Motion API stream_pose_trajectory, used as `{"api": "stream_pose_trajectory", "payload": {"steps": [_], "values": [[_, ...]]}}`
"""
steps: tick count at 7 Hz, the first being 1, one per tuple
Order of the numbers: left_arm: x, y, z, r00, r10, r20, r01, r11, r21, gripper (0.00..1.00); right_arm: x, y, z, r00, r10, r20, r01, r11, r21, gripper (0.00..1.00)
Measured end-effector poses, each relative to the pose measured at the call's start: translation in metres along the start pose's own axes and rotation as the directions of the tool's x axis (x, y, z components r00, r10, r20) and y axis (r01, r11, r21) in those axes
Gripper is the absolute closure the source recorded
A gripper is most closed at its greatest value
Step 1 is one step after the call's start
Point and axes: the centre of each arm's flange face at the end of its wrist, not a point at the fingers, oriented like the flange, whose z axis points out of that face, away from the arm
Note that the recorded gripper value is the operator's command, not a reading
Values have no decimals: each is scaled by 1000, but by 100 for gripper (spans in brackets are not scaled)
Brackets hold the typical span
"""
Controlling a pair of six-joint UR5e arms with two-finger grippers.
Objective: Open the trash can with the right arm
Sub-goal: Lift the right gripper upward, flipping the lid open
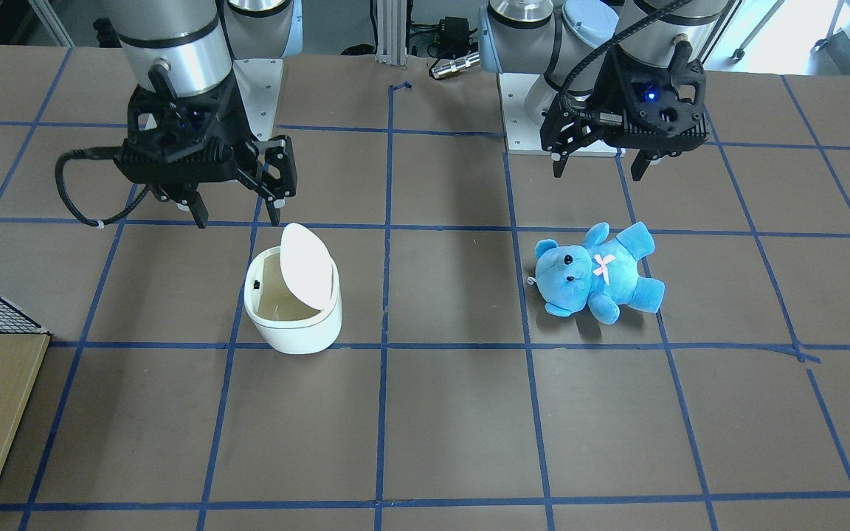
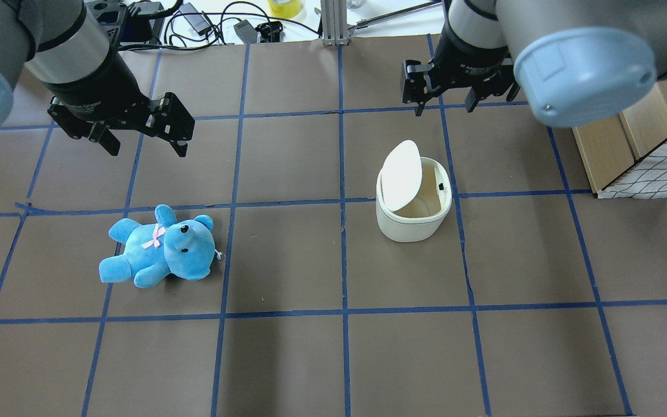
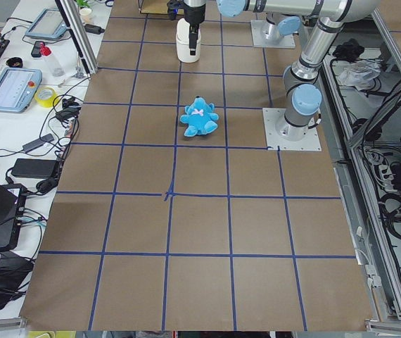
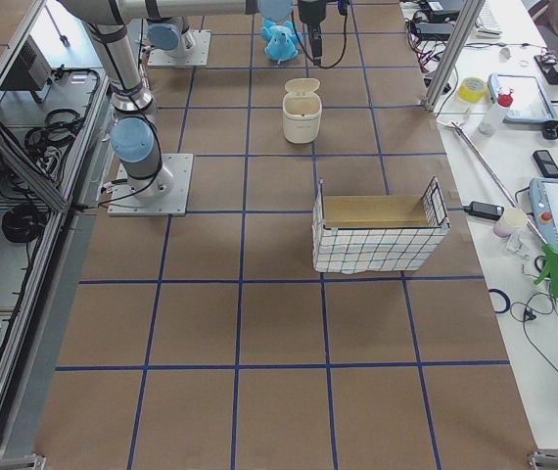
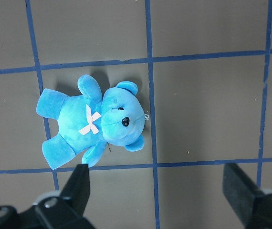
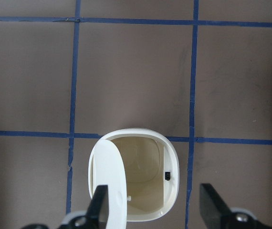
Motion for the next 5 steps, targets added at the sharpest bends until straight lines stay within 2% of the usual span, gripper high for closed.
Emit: {"api": "stream_pose_trajectory", "payload": {"steps": [2,5], "values": [[0,0,0,1000,1,0,-1,1000,0,0,-1,-1,-20,1000,-4,0,4,1000,-3,0],[0,0,0,1000,0,0,0,1000,0,0,1,-3,-20,1000,0,-5,0,1000,-9,0]]}}
